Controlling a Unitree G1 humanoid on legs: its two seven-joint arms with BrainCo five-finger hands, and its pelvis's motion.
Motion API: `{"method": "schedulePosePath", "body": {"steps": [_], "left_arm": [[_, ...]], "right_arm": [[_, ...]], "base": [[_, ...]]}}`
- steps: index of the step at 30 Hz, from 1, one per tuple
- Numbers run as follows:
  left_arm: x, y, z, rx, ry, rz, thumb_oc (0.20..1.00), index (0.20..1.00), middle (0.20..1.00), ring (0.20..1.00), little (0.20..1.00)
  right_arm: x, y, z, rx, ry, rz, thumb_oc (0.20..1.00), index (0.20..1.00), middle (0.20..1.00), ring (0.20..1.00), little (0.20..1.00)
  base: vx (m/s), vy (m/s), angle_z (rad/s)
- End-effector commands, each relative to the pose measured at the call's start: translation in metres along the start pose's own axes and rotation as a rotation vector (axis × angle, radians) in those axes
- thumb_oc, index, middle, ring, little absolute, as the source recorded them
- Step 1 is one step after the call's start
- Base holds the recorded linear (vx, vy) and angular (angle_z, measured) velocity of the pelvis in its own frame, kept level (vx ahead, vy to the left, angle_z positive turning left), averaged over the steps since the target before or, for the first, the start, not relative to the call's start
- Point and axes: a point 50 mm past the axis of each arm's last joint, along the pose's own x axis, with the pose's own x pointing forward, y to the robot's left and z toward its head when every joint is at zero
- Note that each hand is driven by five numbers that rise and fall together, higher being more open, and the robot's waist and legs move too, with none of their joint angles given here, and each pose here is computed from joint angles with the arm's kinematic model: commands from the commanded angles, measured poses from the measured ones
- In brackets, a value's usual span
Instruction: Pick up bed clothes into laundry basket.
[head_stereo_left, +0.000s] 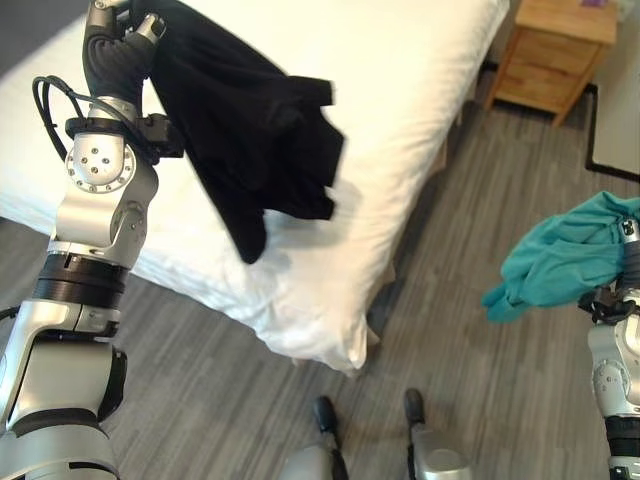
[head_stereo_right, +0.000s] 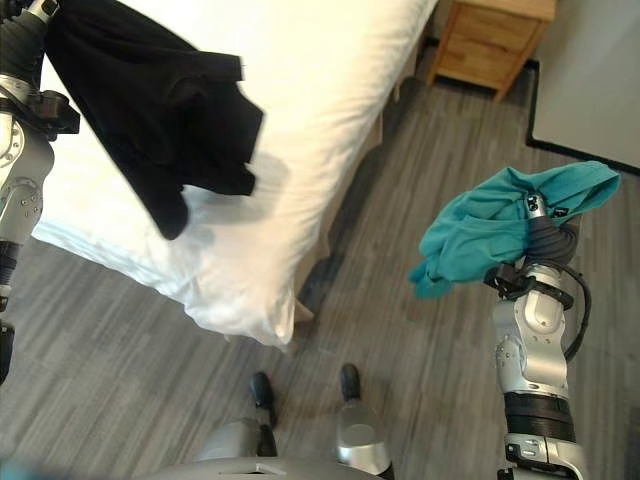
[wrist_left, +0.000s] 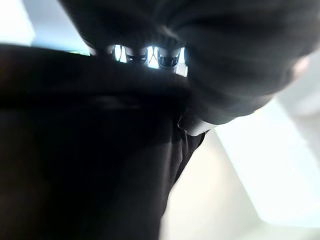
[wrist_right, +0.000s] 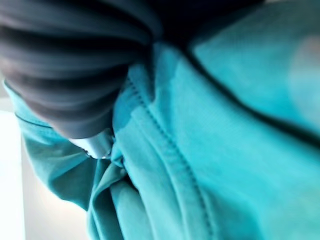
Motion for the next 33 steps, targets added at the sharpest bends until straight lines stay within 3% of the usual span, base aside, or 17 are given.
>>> {"method": "schedulePosePath", "body": {"steps": [1, 6, 10, 15, 16, 19, 23, 27, 33], "left_arm": [[-0.003, 0.033, 0.042, -0.012, -0.203, 0.094, 0.200, 0.200, 0.200, 0.200, 0.200], [-0.035, 0.029, 0.040, -0.089, -0.257, 0.085, 0.200, 0.200, 0.200, 0.200, 0.200], [-0.102, 0.021, -0.001, -0.175, -0.138, 0.154, 0.200, 0.200, 0.200, 0.200, 0.200], [-0.140, 0.010, -0.016, -0.227, -0.043, 0.153, 0.200, 0.200, 0.200, 0.200, 0.200], [-0.163, 0.008, -0.027, -0.348, 0.001, 0.228, 0.200, 0.200, 0.200, 0.200, 0.200], [-0.182, 0.003, -0.035, -0.427, 0.053, 0.279, 0.200, 0.200, 0.200, 0.200, 0.200], [-0.218, -0.015, -0.059, -0.631, 0.177, 0.397, 0.200, 0.200, 0.200, 0.200, 0.200], [-0.234, -0.034, -0.077, -0.704, 0.324, 0.389, 0.200, 0.200, 0.200, 0.200, 0.200], [-0.223, -0.040, -0.078, -0.640, 0.351, 0.221, 0.200, 0.200, 0.200, 0.200, 0.200]], "right_arm": [[0.004, -0.007, 0.022, -0.064, -0.119, 0.022, 0.200, 0.200, 0.200, 0.200, 0.200], [-0.004, -0.004, 0.022, -0.050, -0.122, 0.037, 0.200, 0.200, 0.200, 0.200, 0.200], [-0.007, 0.000, 0.031, -0.026, -0.172, 0.045, 0.200, 0.200, 0.200, 0.200, 0.200], [-0.009, 0.004, 0.041, 0.001, -0.213, 0.073, 0.200, 0.200, 0.200, 0.200, 0.200], [-0.014, 0.008, 0.045, 0.079, -0.248, 0.086, 0.200, 0.200, 0.200, 0.200, 0.200], [-0.020, 0.010, 0.042, 0.159, -0.245, 0.088, 0.200, 0.200, 0.200, 0.200, 0.200], [-0.037, 0.025, 0.020, 0.428, -0.171, 0.092, 0.200, 0.200, 0.200, 0.200, 0.200], [-0.050, 0.036, -0.001, 0.592, -0.060, 0.085, 0.200, 0.200, 0.200, 0.200, 0.200], [-0.055, 0.026, 0.003, 0.542, -0.064, 0.083, 0.200, 0.200, 0.200, 0.200, 0.200]], "base": [[0.04, -0.037, 0.21], [-0.01, -0.032, 0.08], [-0.02, -0.023, -0.01], [-0.01, -0.002, 0.01], [-0.03, -0.013, 0.04], [-0.01, -0.002, -0.01], [0.00, -0.001, 0.01], [-0.01, 0.023, 0.00], [-0.04, 0.106, -0.08]]}}
